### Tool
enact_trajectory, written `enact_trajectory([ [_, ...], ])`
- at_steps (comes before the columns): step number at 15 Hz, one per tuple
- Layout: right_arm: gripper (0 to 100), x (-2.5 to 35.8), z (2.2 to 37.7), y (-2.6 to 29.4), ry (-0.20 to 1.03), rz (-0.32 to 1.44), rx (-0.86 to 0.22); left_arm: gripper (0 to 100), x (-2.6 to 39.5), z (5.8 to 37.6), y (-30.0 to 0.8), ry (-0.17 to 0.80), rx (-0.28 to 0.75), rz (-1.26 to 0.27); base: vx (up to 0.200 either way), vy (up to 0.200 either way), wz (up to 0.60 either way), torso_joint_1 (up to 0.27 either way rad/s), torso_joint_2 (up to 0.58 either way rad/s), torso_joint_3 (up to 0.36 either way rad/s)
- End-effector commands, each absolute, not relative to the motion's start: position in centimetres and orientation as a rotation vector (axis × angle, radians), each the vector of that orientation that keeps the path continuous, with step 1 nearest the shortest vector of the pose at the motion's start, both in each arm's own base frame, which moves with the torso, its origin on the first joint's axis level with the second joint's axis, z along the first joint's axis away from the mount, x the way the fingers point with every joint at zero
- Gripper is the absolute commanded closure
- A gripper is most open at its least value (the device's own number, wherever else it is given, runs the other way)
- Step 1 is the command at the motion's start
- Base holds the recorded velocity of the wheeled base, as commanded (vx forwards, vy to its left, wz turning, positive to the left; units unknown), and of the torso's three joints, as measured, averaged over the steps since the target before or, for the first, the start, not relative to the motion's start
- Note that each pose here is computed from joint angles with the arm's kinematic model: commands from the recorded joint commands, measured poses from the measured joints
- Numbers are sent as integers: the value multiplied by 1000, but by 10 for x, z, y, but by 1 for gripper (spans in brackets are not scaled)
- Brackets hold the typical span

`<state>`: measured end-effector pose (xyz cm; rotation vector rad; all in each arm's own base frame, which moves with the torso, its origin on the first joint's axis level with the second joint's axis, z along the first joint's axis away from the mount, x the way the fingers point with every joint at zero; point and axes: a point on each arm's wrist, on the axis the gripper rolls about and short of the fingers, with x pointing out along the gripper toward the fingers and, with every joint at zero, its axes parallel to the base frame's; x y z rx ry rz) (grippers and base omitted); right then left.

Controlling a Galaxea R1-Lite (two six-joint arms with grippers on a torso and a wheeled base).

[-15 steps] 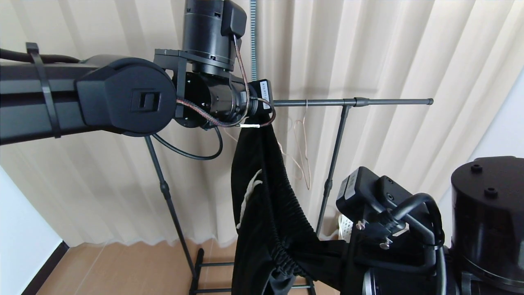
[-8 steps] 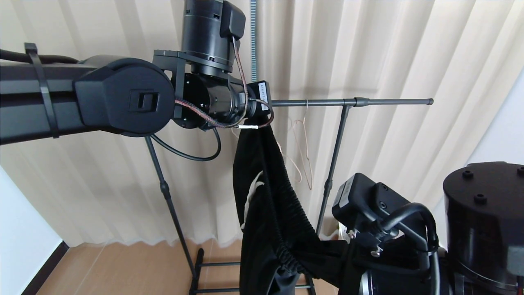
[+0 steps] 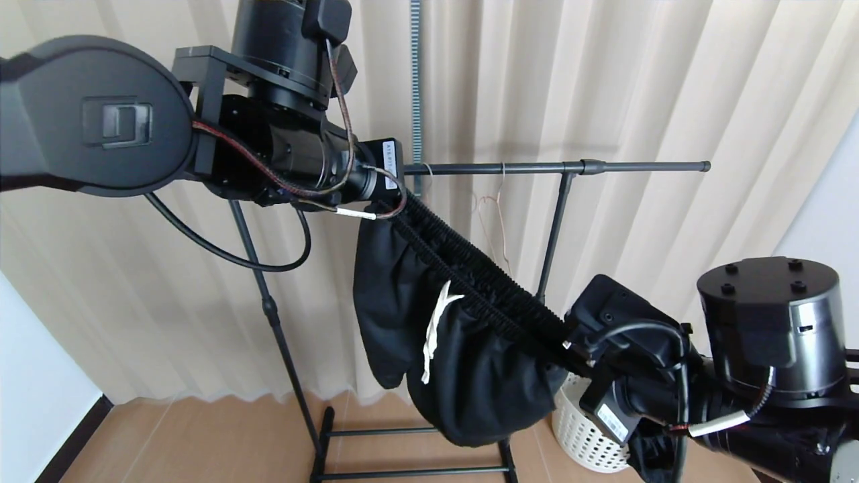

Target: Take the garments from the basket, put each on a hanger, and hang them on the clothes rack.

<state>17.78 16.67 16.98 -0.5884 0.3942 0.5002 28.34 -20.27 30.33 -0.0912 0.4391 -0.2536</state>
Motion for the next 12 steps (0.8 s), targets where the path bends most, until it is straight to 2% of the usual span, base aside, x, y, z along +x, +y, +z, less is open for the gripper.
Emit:
enact_trajectory([
  [1,100,198,163,167,432,390,-606,100,266,305,-189,449,-58,-255,0,0,0,0,0,0],
  [3,100,222,158,169,443,226,-608,100,251,291,-179,496,36,-266,0,0,0,0,0,0],
  [4,100,227,157,171,437,207,-598,100,248,288,-177,505,49,-270,0,0,0,0,0,0],
  [5,100,239,153,178,403,172,-540,100,239,275,-173,547,91,-275,0,0,0,0,0,0],
  [7,100,251,151,184,384,145,-493,100,226,255,-174,608,133,-298,0,0,0,0,0,0],
  [9,100,259,168,190,331,127,-389,100,213,233,-180,673,176,-330,0,0,0,0,0,0],
  [12,100,281,187,219,256,145,-327,100,186,211,-199,736,244,-422,0,0,0,0,0,0],
])
